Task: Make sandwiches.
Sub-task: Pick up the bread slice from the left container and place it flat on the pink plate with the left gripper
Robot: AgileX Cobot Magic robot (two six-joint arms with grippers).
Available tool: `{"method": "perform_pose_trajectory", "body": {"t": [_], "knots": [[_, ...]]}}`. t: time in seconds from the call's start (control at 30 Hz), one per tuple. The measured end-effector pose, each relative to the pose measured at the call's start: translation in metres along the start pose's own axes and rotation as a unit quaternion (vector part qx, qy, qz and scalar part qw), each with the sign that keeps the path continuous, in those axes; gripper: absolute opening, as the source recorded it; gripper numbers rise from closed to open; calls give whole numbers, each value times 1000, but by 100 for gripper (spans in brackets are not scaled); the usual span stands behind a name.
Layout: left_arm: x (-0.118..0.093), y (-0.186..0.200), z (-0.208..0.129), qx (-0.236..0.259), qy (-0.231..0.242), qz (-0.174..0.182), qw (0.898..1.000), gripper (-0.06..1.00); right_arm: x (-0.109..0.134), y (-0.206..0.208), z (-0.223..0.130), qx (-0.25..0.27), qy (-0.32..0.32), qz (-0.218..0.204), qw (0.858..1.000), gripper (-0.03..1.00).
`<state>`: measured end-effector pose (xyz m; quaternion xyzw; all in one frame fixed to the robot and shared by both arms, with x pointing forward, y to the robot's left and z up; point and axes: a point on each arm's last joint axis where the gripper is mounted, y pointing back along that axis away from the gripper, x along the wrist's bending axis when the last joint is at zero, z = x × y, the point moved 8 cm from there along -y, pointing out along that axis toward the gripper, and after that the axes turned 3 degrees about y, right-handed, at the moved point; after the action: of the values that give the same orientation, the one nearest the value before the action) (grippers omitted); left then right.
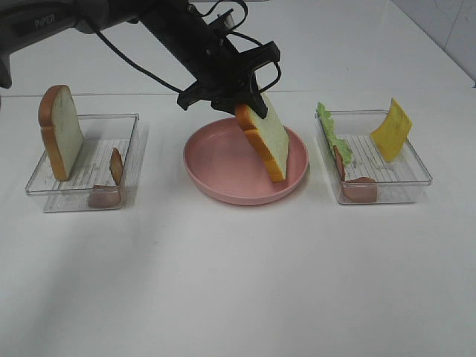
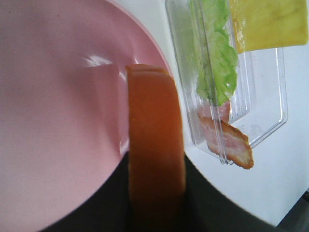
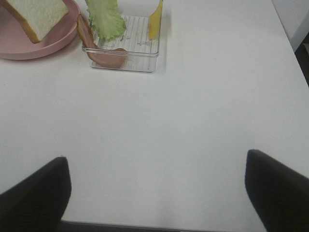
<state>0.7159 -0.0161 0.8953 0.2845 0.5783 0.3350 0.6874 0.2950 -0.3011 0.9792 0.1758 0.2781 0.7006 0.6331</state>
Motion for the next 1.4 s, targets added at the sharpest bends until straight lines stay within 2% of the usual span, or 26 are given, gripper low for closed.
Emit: {"method": "perform_pose_trajectory", "body": {"t": [0.13, 0.3, 0.6, 0.77, 0.8, 0.83, 0.87, 0.9, 0.93, 0.97, 1.0, 1.03, 1.07, 1.1, 1.2, 1.27, 1.3, 1.33, 1.4], "knots": [[7, -10, 4, -11, 5, 1, 1000, 19, 0, 0, 0, 0, 0, 0, 1000, 94], [10, -17, 8, -21, -10, -2, 1000, 19, 0, 0, 0, 0, 0, 0, 1000, 94], [12, -23, 6, -15, -5, -6, 1000, 19, 0, 0, 0, 0, 0, 0, 1000, 94], [18, -22, 6, -14, 9, 12, 1000, 21, 0, 0, 0, 0, 0, 0, 1000, 94], [22, -22, 5, -9, 7, 26, 1000, 29, 0, 0, 0, 0, 0, 0, 1000, 94], [22, -22, 5, -9, 7, 26, 1000, 29, 0, 0, 0, 0, 0, 0, 1000, 94], [29, -21, 1, 0, 1, 46, 999, 46, 0, 0, 0, 0, 0, 0, 1000, 94], [32, -22, -1, 7, -1, 52, 999, 56, 0, 0, 0, 0, 0, 0, 1000, 94], [32, -22, -1, 7, -1, 52, 999, 56, 0, 0, 0, 0, 0, 0, 1000, 94], [37, -22, -3, 14, -6, 65, 998, 75, 0, 0, 0, 0, 0, 0, 1000, 94], [39, -21, -3, 14, -9, 71, 997, 83, 0, 0, 0, 0, 0, 0, 1000, 94], [39, -21, -3, 14, -9, 71, 997, 83, 0, 0, 0, 0, 0, 0, 1000, 94], [39, -21, -3, 14, -11, 73, 997, 93, 0, 0, 0, 0, 0, 0, 1000, 94], [41, -20, -2, 13, -15, 78, 997, 97, 0, 0, 0, 0, 0, 0, 1000, 94], [42, -19, -2, 12, -18, 83, 996, 98, 0, 0, 0, 0, 0, 0, 1000, 94], [45, -11, -1, 10, -31, 106, 994, 99, 0, 0, 0, 0, 0, 0, 1000, 94], [45, -11, -1, 10, -31, 106, 994, 99, 0, 0, 0, 0, 0, 0, 1000, 94], [49, -5, 0, 10, -39, 124, 991, 99, 0, 0, 0, 0, 0, 0, 1000, 94], [50, -3, -1, 12, -40, 133, 990, 99, 0, 0, 0, 0, 0, 0, 1000, 94]]}}
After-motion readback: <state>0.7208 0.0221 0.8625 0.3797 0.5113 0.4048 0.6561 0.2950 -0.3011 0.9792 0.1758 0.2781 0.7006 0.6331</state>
